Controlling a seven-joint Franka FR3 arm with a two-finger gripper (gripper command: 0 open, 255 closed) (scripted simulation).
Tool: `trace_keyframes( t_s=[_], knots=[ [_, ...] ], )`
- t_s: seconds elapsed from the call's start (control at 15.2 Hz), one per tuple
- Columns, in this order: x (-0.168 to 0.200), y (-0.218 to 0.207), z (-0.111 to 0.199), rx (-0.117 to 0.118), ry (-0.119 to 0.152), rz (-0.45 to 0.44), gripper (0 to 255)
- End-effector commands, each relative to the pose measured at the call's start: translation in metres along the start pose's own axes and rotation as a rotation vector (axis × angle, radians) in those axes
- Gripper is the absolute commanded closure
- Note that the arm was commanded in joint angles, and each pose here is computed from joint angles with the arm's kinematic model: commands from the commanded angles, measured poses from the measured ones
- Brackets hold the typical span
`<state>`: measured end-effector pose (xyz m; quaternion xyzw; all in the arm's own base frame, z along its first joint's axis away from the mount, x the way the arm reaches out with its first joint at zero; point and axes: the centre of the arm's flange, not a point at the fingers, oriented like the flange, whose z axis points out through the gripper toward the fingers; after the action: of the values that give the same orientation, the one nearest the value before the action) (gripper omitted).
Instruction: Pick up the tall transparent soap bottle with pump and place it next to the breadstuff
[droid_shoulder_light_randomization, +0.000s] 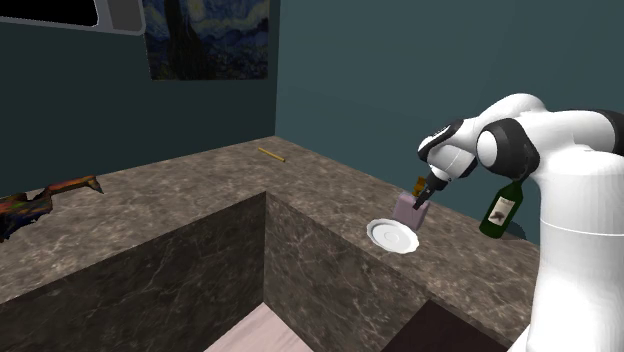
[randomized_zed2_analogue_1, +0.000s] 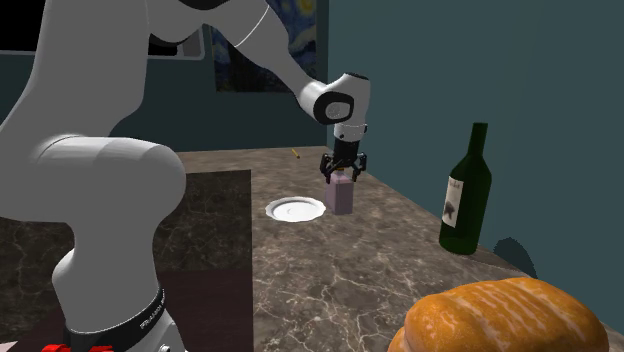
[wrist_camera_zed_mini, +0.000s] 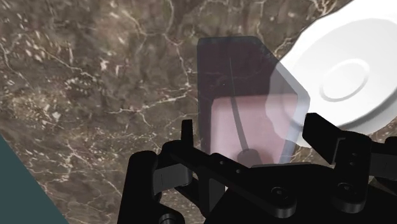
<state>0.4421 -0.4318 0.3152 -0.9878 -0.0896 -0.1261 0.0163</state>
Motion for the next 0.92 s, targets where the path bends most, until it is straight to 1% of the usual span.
trace_keyframes(
  t_s=[0.0,0.07,0.66,0.86],
  knots=[
    [0.0,0.0,0.0,0.0,0.0,0.0,0],
    [0.0,0.0,0.0,0.0,0.0,0.0,255],
    [0.0,0.0,0.0,0.0,0.0,0.0,255],
    [0.004,0.0,-0.015,0.0,0.0,0.0,255]
  ],
)
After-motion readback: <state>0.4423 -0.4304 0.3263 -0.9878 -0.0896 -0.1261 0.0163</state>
